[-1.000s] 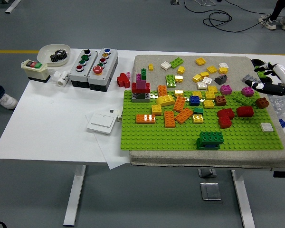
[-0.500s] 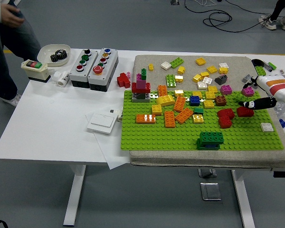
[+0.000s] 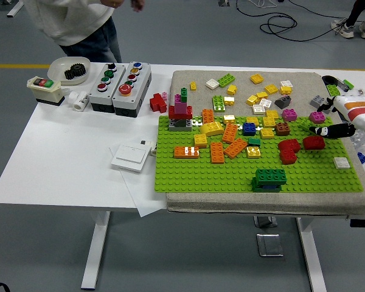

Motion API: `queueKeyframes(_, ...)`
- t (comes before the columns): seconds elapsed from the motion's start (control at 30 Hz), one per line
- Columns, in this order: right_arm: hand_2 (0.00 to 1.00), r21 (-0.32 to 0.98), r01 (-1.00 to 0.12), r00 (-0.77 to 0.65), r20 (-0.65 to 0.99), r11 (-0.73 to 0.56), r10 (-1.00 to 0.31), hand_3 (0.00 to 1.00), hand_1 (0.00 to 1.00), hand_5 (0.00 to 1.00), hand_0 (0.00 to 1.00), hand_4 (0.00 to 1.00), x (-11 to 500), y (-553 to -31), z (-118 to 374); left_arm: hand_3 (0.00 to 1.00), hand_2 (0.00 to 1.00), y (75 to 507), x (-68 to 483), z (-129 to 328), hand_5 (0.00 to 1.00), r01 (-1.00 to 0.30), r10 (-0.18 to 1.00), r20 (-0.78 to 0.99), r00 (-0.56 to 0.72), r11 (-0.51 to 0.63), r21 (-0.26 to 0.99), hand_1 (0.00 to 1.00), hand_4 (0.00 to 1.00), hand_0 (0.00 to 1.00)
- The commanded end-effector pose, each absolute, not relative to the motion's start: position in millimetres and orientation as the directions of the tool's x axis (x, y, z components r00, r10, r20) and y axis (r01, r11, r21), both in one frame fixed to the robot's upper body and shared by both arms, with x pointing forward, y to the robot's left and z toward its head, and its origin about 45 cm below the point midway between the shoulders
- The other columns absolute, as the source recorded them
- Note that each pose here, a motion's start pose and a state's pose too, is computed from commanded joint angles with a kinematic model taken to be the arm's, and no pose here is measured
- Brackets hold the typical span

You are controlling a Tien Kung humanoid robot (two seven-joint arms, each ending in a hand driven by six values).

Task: Pick up the brick,pile it on top of brick,press brick,pick up the brick,pile it on top of brick,press brick

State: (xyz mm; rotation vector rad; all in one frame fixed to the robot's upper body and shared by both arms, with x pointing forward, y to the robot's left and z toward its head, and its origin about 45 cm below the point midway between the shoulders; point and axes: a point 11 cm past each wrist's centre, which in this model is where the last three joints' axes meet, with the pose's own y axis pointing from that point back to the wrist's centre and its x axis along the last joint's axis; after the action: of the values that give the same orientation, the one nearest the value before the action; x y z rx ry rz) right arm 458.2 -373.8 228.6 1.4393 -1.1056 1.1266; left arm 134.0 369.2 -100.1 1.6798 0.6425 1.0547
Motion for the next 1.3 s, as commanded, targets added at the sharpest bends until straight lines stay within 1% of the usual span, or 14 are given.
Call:
queueKeyframes(0.03,0.665,0.152,-0.981,0.165,0.981,-0.122,-0.102,0.626,0.597,0.503,0.617,0.864,457.7,-374.1,227.6,0.585,0.722,369.2,133.5,-100.2,0.662,-0.069,0.811,0.339,0.477,-0.350,0.934,0.713,0.658,0.653)
queueKeyframes(0.2,0.665,0.157,-0.981,0.172,0.975,-0.115,-0.138,0.626,0.597,0.503,0.617,0.864,456.2,-374.7,225.5,0.585,0.722,369.4,132.0,-100.6,0.662,-0.066,0.810,0.338,0.480,-0.351,0.934,0.713,0.658,0.653)
queueKeyframes(0.23,0.687,0.157,-0.981,0.172,0.973,-0.111,-0.151,0.640,0.627,0.499,0.689,0.861,456.0,-375.1,225.3,0.585,0.724,369.4,131.7,-100.6,0.661,-0.065,0.809,0.337,0.482,-0.351,0.934,0.713,0.657,0.653)
queueKeyframes(0.53,0.690,0.140,-0.987,0.153,0.966,-0.075,-0.211,0.643,0.632,0.498,0.686,0.860,455.1,-383.7,229.1,0.585,0.723,370.1,129.8,-100.8,0.662,-0.059,0.804,0.335,0.492,-0.353,0.934,0.713,0.657,0.653)
queueKeyframes(1.2,0.695,0.138,-0.990,0.132,0.973,0.016,-0.188,0.643,0.643,0.502,0.695,0.857,451.3,-419.0,230.0,0.585,0.721,370.5,129.1,-101.0,0.660,-0.059,0.802,0.335,0.495,-0.353,0.934,0.712,0.657,0.653)
queueKeyframes(1.23,0.697,0.141,-0.990,0.134,0.974,0.023,-0.185,0.647,0.646,0.511,0.712,0.855,450.7,-421.6,229.2,0.585,0.722,370.6,129.1,-100.9,0.660,-0.059,0.801,0.334,0.497,-0.353,0.934,0.712,0.656,0.653)
queueKeyframes(1.3,0.697,0.146,-0.989,0.138,0.974,0.031,-0.181,0.647,0.646,0.511,0.712,0.855,449.8,-424.6,227.8,0.585,0.722,370.7,128.9,-101.0,0.660,-0.059,0.801,0.334,0.496,-0.353,0.934,0.712,0.656,0.653)
